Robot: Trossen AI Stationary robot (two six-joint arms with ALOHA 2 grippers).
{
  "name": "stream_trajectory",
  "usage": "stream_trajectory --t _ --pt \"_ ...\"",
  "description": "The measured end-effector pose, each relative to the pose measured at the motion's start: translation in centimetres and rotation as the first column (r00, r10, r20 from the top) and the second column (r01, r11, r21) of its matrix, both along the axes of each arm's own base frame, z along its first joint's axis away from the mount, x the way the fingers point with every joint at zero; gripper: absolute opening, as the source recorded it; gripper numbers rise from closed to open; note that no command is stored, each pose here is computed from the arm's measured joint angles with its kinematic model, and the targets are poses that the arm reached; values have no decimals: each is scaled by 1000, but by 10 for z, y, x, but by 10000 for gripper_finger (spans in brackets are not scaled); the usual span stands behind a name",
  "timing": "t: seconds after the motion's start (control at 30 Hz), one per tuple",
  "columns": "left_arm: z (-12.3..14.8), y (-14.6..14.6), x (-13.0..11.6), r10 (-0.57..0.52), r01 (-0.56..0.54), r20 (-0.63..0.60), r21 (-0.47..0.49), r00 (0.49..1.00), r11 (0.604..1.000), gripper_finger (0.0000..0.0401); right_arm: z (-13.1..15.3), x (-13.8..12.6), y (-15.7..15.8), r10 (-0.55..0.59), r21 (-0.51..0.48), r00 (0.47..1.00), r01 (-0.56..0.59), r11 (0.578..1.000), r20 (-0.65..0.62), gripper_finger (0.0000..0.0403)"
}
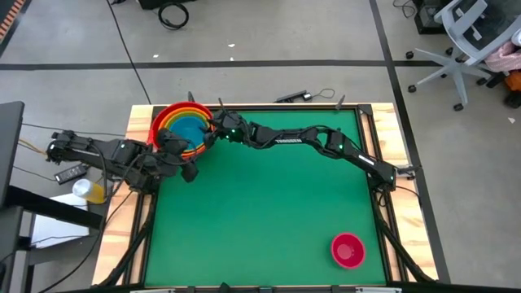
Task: Nest bowls inside each other
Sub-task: Stack the small red bowl on top of the blue bowl
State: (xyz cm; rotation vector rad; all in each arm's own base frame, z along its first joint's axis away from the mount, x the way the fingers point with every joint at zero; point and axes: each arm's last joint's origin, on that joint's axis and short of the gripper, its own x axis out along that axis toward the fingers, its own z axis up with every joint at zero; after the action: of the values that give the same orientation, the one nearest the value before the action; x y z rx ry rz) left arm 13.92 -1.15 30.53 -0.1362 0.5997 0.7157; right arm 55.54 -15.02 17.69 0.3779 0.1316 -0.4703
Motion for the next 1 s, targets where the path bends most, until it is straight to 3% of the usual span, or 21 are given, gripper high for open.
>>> stream_trajectory --t 0.17,0.27,0.47,0.7,0.87,0.93,1.0 --pt "-17 -1 3 30 -30 -27 -4 999 1000 292 13 -6 5 123 -18 986 -125 992 -110 221" --pt "-35 -4 4 33 -34 -39 -12 999 999 292 37 -12 18 242 -26 956 -250 968 -165 220" --pt "-64 -13 4 21 -22 -15 -48 1000 999 292 83 -41 53 319 -64 906 -349 935 -278 220" --pt "-78 -25 9 -19 26 106 -65 994 998 292 111 -115 89 352 -80 888 -390 917 -296 220" --pt "-82 -30 17 -62 73 203 -44 977 996 292 99 -176 117 360 -34 864 -396 918 -352 219" --pt "-85 -32 21 -97 108 262 -29 960 994 292 95 -198 127 379 -3 841 -412 911 -386 219" --pt "-91 -34 26 -155 170 318 -18 935 985 292 90 -220 136 416 51 785 -444 894 -458 219"
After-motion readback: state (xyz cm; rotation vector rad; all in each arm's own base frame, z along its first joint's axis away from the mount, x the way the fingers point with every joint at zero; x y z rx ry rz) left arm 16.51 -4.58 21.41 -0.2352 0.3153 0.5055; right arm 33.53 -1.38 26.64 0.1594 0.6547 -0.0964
